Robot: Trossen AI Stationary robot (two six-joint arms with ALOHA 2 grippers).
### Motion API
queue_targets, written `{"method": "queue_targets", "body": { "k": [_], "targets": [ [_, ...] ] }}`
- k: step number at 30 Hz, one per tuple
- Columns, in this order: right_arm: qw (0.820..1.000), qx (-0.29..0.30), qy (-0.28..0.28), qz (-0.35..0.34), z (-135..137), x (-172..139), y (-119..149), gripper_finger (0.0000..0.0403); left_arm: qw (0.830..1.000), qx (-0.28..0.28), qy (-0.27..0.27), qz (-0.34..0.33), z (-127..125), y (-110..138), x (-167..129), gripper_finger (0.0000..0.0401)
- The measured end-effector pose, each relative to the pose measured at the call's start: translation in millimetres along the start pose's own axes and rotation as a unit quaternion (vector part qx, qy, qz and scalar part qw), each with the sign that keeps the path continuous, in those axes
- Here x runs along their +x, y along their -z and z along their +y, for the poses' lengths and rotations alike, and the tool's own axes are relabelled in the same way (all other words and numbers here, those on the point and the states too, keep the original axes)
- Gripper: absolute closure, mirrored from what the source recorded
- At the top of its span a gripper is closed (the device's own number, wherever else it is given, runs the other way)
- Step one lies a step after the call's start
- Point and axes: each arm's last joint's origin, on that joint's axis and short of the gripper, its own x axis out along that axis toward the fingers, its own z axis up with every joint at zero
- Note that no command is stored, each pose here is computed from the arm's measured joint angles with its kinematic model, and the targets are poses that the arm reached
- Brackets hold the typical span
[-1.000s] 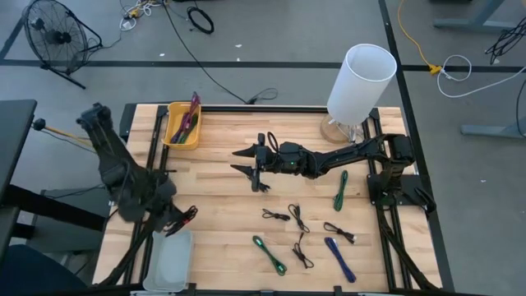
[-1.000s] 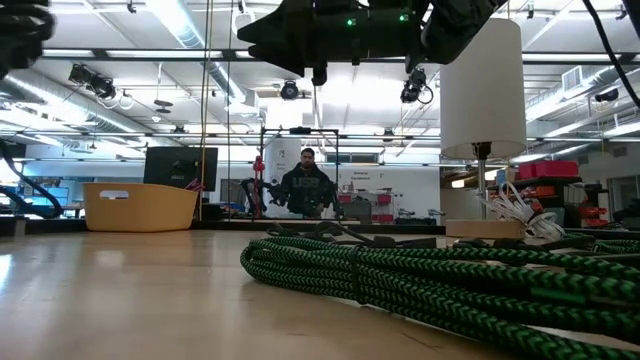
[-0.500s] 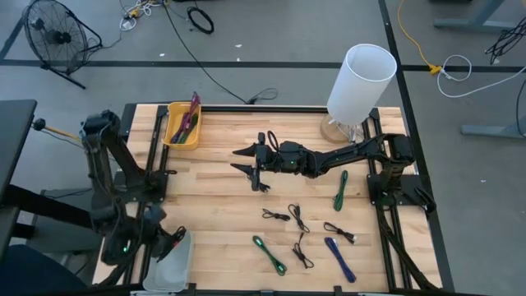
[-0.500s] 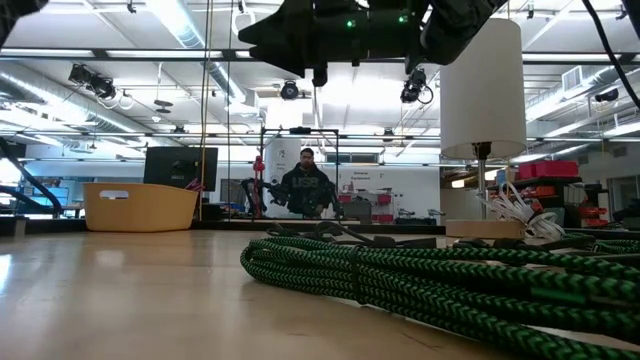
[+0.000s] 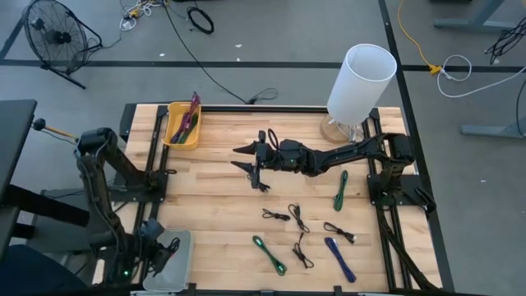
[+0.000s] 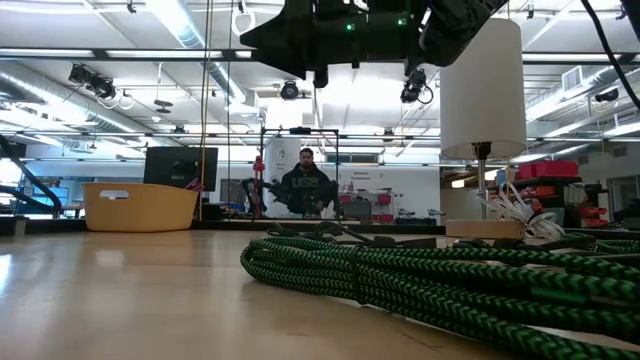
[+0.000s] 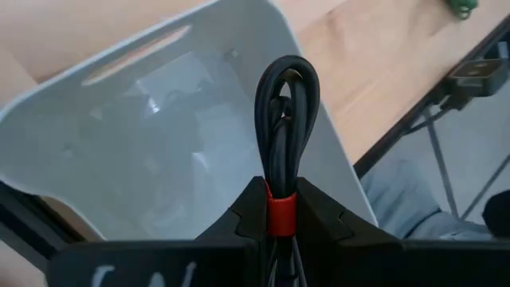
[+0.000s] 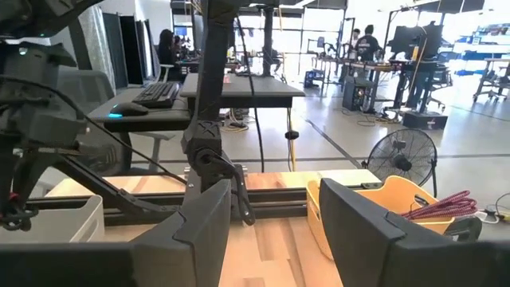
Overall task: Pick & Place USB Port
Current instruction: Put the black charger cable into the gray bin
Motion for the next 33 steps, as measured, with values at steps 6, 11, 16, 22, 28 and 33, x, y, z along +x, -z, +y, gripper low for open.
{"method": "queue_targets", "body": {
  "k": [6, 11, 16, 22, 28, 33],
  "targets": [
    [1.0, 0.0, 0.002, 0.0, -1.5, 0.1, 0.0, 0.0211, 1.0, 0.001, -0.003, -0.003, 0.0, 1.6, 2.8, 0.0359],
    [1.0, -0.004, 0.002, 0.0, -1.9, 0.1, 0.1, 0.0211, 1.0, 0.001, -0.012, 0.006, 0.4, 2.0, 2.8, 0.0336],
    [1.0, -0.004, 0.002, 0.0, -2.0, 0.1, 0.1, 0.0211, 1.0, -0.002, -0.017, 0.007, -0.5, 0.5, 3.9, 0.031],
    [1.0, -0.004, 0.002, 0.0, -2.0, 0.1, 0.0, 0.0211, 1.0, 0.004, -0.014, 0.01, -1.2, 1.0, 4.0, 0.0312],
    [1.0, -0.004, 0.002, 0.0, -2.0, 0.1, 0.0, 0.0211, 1.0, -0.001, -0.016, 0.01, -3.2, -0.9, 5.5, 0.0304],
    [1.0, -0.004, 0.002, 0.0, -2.0, 0.1, 0.0, 0.0211, 1.0, 0.003, -0.023, 0.017, -2.6, -0.4, 5.4, 0.0281]
  ]
}}
